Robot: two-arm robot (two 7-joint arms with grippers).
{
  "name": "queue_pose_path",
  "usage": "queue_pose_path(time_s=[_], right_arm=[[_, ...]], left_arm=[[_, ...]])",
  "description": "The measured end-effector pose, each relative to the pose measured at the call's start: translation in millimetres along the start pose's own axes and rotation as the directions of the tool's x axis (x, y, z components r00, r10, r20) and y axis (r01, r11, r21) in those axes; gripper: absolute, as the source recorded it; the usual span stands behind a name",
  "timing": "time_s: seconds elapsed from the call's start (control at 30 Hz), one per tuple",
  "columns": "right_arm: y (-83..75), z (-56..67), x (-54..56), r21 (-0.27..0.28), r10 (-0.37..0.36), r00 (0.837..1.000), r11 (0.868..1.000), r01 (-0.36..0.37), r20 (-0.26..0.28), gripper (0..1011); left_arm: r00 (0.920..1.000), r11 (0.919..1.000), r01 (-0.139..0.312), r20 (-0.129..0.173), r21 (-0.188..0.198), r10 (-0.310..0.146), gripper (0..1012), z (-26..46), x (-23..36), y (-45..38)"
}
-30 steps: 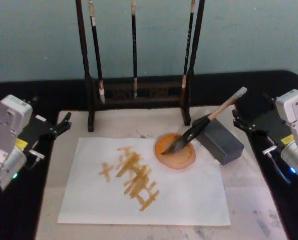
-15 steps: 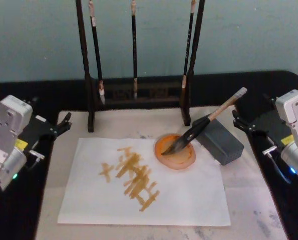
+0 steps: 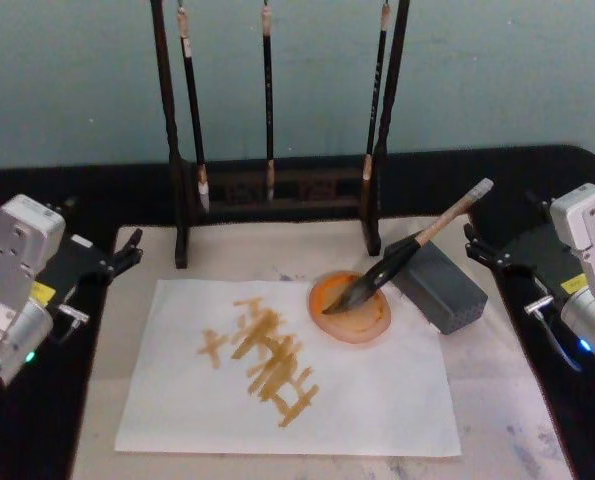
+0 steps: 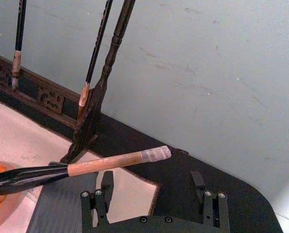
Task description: Pick up the brush from the inkstone, write on the paper, then place the brush back to its original position.
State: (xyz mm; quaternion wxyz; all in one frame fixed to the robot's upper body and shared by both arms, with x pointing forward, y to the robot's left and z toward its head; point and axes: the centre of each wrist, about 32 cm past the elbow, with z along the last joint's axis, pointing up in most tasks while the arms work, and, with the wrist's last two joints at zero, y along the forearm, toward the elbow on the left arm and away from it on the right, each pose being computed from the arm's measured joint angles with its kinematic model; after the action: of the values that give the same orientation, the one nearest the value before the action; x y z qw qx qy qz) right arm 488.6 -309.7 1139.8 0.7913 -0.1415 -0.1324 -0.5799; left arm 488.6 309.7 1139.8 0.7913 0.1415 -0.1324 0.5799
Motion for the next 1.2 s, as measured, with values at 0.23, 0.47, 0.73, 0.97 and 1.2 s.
queue_pose_path(time_s=[0.23,0.47,0.73,0.97,1.2], right_arm=[[0.0,0.0,0.0,0.0,0.0,1.0,1.0,0.0,0.0,1000],[0.9,2.9,2.4,-0.004,0.013,0.999,1.0,-0.013,-0.035,1000],[2.5,17.1,18.6,-0.036,0.056,0.944,0.997,-0.072,-0.325,1000],[0.0,19.9,36.0,-0.055,0.049,0.786,0.993,-0.106,-0.616,1000],[1.1,8.1,51.7,-0.031,0.056,0.474,0.984,-0.173,-0.879,1000]], left_arm=[[1.0,1.0,0.0,0.0,0.0,0.0,1010,0.0,0.0,0.0],[1.0,1.0,0.0,0.0,0.0,0.0,1010,0.0,0.0,0.0],[1.0,1.0,0.0,0.0,0.0,0.0,1010,0.0,0.0,0.0],[1.0,1.0,0.0,0.0,0.0,0.0,1010,0.0,0.0,0.0],[1.0,1.0,0.0,0.0,0.0,0.0,1010,0.0,0.0,0.0]])
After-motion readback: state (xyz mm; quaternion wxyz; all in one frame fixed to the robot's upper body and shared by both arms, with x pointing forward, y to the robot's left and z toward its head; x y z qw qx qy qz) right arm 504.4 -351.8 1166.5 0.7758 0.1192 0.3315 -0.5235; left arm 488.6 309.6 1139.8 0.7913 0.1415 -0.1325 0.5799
